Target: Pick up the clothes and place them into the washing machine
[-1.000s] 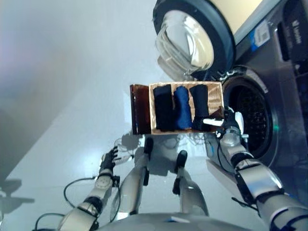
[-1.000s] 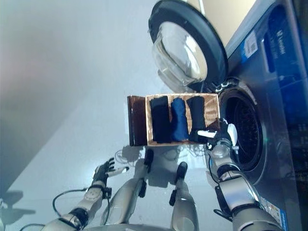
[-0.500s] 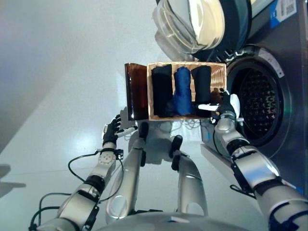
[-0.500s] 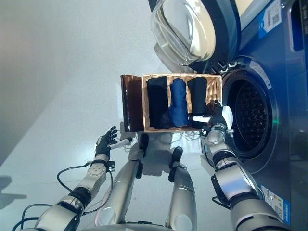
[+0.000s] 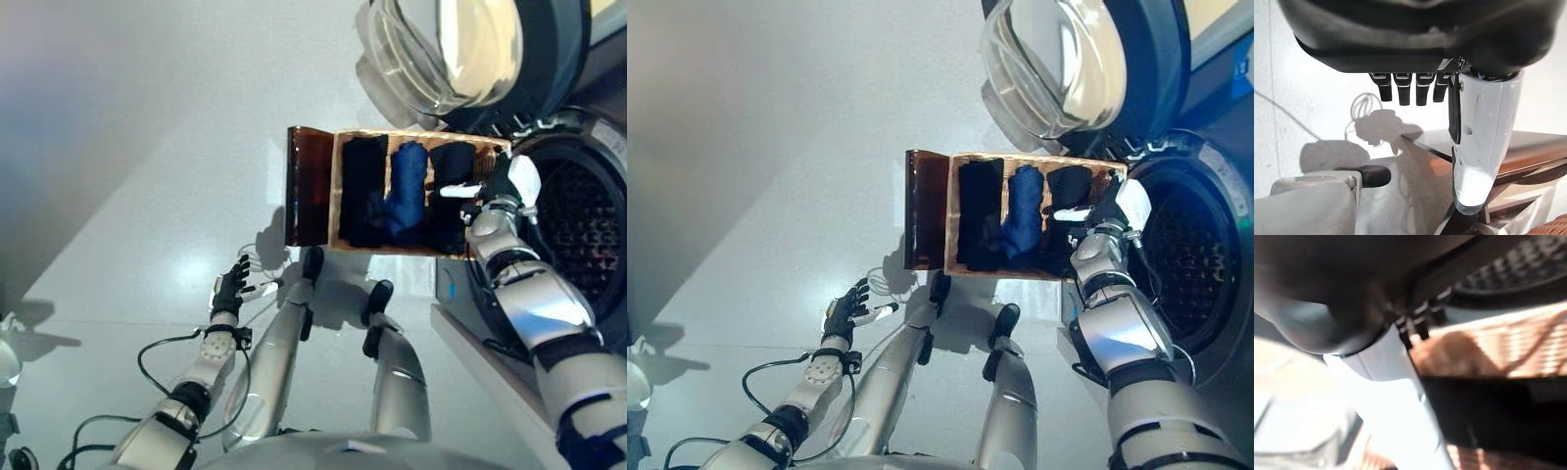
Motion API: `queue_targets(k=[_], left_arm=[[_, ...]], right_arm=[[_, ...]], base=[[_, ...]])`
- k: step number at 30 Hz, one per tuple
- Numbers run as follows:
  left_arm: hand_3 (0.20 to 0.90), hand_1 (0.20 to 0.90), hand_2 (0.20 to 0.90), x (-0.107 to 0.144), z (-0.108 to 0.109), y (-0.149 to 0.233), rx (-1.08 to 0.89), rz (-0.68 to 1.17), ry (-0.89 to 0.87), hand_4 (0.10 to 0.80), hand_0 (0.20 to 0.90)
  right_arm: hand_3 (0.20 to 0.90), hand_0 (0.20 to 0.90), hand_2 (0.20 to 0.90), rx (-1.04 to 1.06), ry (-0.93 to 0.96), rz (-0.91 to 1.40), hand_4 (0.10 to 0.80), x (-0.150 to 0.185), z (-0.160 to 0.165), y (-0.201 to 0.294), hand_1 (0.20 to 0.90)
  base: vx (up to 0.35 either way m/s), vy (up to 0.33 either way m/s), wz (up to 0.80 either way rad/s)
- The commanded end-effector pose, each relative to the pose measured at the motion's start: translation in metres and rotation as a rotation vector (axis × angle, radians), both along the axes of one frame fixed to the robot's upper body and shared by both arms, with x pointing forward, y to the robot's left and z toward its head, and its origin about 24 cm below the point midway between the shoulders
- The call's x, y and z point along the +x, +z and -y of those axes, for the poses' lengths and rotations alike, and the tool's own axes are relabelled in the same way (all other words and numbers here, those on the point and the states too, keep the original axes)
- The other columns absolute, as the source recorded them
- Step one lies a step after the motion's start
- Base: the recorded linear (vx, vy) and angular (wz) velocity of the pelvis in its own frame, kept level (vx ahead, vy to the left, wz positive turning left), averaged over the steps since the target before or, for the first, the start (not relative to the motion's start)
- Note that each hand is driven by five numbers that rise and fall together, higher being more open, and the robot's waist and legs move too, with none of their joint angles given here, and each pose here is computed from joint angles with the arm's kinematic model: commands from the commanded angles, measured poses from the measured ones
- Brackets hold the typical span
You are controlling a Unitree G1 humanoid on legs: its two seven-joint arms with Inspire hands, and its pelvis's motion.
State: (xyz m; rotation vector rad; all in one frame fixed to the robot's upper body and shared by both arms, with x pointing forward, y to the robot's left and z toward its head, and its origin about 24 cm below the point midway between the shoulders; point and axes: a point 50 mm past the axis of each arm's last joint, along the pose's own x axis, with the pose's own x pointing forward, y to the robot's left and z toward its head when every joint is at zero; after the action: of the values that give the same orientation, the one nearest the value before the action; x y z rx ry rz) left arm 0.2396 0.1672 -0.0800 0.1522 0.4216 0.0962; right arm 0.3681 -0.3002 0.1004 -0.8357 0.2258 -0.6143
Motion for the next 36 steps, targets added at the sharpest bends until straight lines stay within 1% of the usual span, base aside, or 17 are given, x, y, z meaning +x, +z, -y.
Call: queue_targets(k=[1,6,10,13,21,36], left_arm=[[0.9,0.9,0.9,-0.003,0.001,0.002,-0.009,0.042,0.033,0.8,0.9],[0.9,0.9,0.9,-0.003,0.005,0.001,-0.008,0.044,0.021,0.8,0.9],[0.9,0.9,0.9,-0.004,0.01,0.004,-0.015,0.06,-0.001,0.8,0.9],[0.9,0.9,0.9,-0.005,0.011,0.004,-0.014,0.062,-0.002,0.8,0.9],[0.9,0.9,0.9,-0.004,0.01,0.002,-0.017,0.055,0.009,0.8,0.9],[0.9,0.9,0.9,-0.005,0.013,0.004,-0.045,0.066,0.002,0.8,0.9]], right_arm=[[0.9,0.9,0.9,-0.169,-0.152,0.072,0.8,-0.015,0.05,0.04,0.9],[0.9,0.9,0.9,-0.205,-0.188,0.064,0.8,-0.02,0.06,0.046,0.9],[0.9,0.9,0.9,-0.246,-0.26,0.048,0.8,-0.03,0.075,0.051,0.9],[0.9,0.9,0.9,-0.255,-0.257,0.034,0.8,-0.031,0.076,0.049,0.9],[0.9,0.9,0.9,-0.257,-0.227,0.025,0.8,-0.026,0.068,0.045,0.9],[0.9,0.9,0.9,-0.298,-0.201,0.041,0.8,-0.018,0.062,0.058,0.9]], base=[[0.0,0.0,0.0],[0.007,0.022,0.05],[0.013,0.041,0.05],[0.003,0.018,0.03],[-0.001,0.001,0.0],[0.008,-0.007,0.04]])
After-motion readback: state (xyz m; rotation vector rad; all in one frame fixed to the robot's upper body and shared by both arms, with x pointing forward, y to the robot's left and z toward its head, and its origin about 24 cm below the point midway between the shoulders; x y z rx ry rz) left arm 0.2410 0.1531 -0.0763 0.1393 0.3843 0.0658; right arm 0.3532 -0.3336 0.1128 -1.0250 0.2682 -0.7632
